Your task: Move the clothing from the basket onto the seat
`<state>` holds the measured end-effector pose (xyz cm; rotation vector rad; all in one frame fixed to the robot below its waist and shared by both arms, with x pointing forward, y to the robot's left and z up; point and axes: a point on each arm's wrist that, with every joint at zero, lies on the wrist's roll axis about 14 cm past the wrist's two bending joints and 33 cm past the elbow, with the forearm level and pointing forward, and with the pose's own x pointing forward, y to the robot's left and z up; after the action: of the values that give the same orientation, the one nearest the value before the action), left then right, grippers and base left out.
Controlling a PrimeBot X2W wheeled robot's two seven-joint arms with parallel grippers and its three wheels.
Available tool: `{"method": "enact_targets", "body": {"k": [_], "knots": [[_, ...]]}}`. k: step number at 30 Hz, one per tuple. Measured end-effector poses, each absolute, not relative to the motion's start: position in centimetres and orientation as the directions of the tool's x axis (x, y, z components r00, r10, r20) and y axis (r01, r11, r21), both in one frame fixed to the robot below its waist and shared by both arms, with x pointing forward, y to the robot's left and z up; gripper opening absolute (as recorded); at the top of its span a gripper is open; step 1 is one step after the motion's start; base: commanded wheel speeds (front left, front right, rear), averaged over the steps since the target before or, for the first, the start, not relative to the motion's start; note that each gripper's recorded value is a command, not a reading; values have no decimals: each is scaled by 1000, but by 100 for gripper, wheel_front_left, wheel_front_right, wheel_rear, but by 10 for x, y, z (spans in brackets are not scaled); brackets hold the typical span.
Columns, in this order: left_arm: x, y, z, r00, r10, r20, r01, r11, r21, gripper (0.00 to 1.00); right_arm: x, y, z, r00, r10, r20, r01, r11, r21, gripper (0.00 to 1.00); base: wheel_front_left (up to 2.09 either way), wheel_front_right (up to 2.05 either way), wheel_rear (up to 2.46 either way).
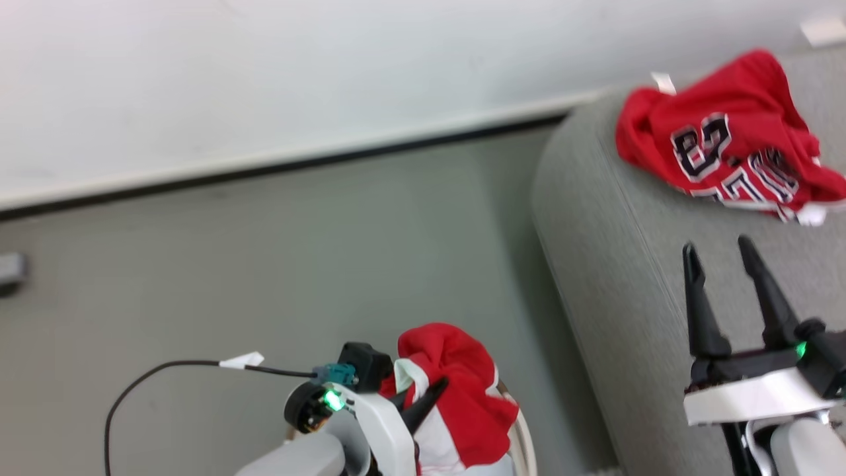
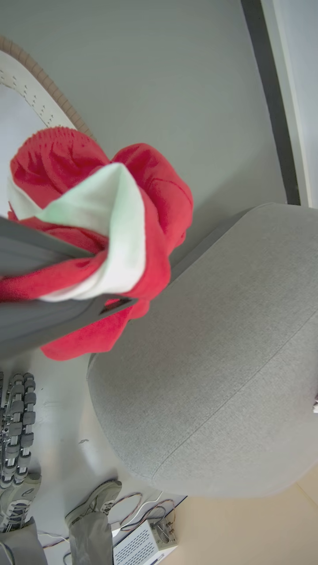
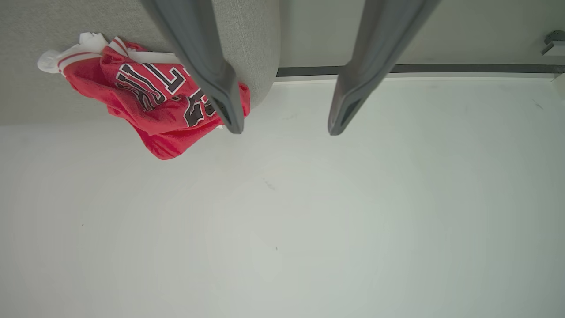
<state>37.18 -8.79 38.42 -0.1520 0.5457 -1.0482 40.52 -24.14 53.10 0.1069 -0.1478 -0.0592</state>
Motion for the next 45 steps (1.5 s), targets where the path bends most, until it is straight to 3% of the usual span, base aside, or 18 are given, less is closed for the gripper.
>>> {"method": "enact_targets", "body": {"k": [6, 8, 15, 27, 34, 45], "knots": [[396, -68, 442, 539, -807, -240, 764, 589, -264, 0, 392, -218, 542, 984, -10, 177, -19, 987, 160, 100, 0, 0, 0], [408, -64, 489, 606, -786, -122, 760, 617, -203, 0, 387, -205, 552, 978, 27, 207, -63, 984, 168, 100, 0, 0, 0], [413, -43, 572, 675, -732, 93, 738, 671, -68, 0, 377, -179, 562, 966, 98, 239, -144, 973, 179, 100, 0, 0, 0], [398, -16, 672, 655, -651, 384, 683, 727, 69, 0, 363, -129, 550, 955, 212, 209, -259, 938, 230, 100, 0, 0, 0], [395, -15, 672, 653, -649, 391, 681, 729, 71, 0, 362, -120, 546, 950, 240, 198, -283, 931, 229, 100, 0, 0, 0], [395, -14, 660, 674, -644, 362, 676, 735, 48, 0, 365, -86, 551, 904, 377, 200, -413, 892, 184, 100, 0, 0, 0]]}}
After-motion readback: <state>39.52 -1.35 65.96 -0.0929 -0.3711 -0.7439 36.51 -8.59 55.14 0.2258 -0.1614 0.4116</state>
